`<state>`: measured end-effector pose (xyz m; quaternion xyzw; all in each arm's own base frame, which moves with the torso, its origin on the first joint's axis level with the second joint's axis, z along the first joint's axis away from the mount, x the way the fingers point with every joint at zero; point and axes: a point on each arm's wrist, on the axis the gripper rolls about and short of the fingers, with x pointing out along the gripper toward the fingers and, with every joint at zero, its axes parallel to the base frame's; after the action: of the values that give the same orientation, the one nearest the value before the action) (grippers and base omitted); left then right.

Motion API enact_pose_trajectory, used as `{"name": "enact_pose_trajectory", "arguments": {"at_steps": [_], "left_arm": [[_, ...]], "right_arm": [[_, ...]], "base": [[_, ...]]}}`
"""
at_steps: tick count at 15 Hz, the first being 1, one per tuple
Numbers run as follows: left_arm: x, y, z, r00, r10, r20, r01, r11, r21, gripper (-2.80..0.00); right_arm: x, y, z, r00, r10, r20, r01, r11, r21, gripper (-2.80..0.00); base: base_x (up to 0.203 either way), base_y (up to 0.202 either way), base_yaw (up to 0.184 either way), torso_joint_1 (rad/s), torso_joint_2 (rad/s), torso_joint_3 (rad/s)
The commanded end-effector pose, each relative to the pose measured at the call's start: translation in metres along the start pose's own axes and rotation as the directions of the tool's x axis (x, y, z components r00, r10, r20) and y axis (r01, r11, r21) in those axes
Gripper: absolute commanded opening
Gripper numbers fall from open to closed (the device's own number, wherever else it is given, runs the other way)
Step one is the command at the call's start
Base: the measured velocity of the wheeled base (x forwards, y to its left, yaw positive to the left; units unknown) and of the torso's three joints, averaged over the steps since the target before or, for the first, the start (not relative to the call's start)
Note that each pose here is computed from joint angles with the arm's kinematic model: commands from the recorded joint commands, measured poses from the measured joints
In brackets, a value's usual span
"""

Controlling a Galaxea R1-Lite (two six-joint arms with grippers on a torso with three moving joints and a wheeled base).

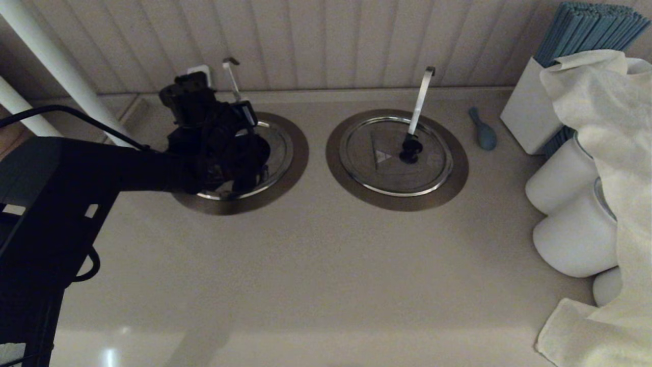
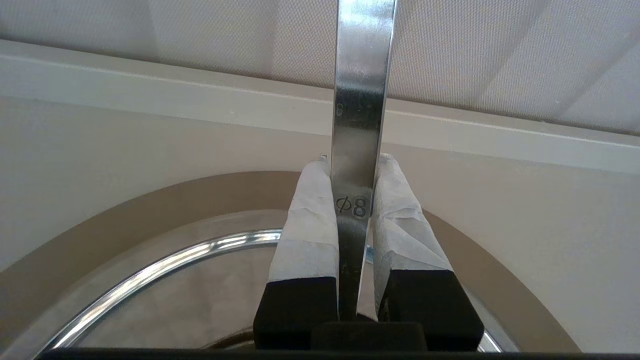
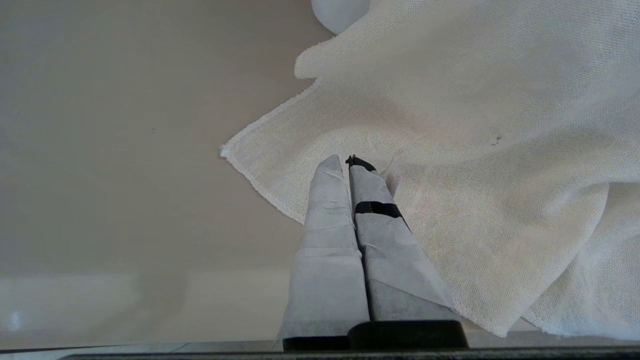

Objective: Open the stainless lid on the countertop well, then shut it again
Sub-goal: Stir with a spoon

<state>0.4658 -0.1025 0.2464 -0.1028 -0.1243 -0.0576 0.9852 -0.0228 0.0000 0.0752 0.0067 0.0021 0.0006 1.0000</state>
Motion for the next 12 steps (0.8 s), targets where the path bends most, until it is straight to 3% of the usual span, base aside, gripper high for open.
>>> {"name": "enact_pose_trajectory", "arguments": {"at_steps": [1,6,10,12], "left_arm": [[-0.004,-0.001,0.008,1.000,-0.002,0.010,0.002,1.000,-0.002,-2.80],[-0.024,0.001,0.038,1.000,-0.008,-0.009,0.008,0.999,0.034,-2.80],[-0.039,-0.001,0.080,0.998,-0.011,0.059,0.008,0.999,0.045,-2.80],[-0.041,-0.001,0.082,0.998,-0.012,0.062,0.009,0.999,0.045,-2.80]], "right_arm": [[0.000,0.000,0.000,1.000,0.000,-0.001,0.000,1.000,0.000,-2.80],[0.000,0.000,0.000,1.000,0.000,-0.001,0.000,1.000,0.000,-2.80],[0.000,0.000,0.000,1.000,0.000,-0.002,0.000,1.000,0.000,-2.80],[0.000,0.000,0.000,1.000,0.000,-0.002,0.000,1.000,0.000,-2.80]], "base": [[0.000,0.000,0.000,0.000,0.00,0.000],[0.000,0.000,0.000,0.000,0.00,0.000],[0.000,0.000,0.000,0.000,0.00,0.000],[0.000,0.000,0.000,0.000,0.00,0.000]]}}
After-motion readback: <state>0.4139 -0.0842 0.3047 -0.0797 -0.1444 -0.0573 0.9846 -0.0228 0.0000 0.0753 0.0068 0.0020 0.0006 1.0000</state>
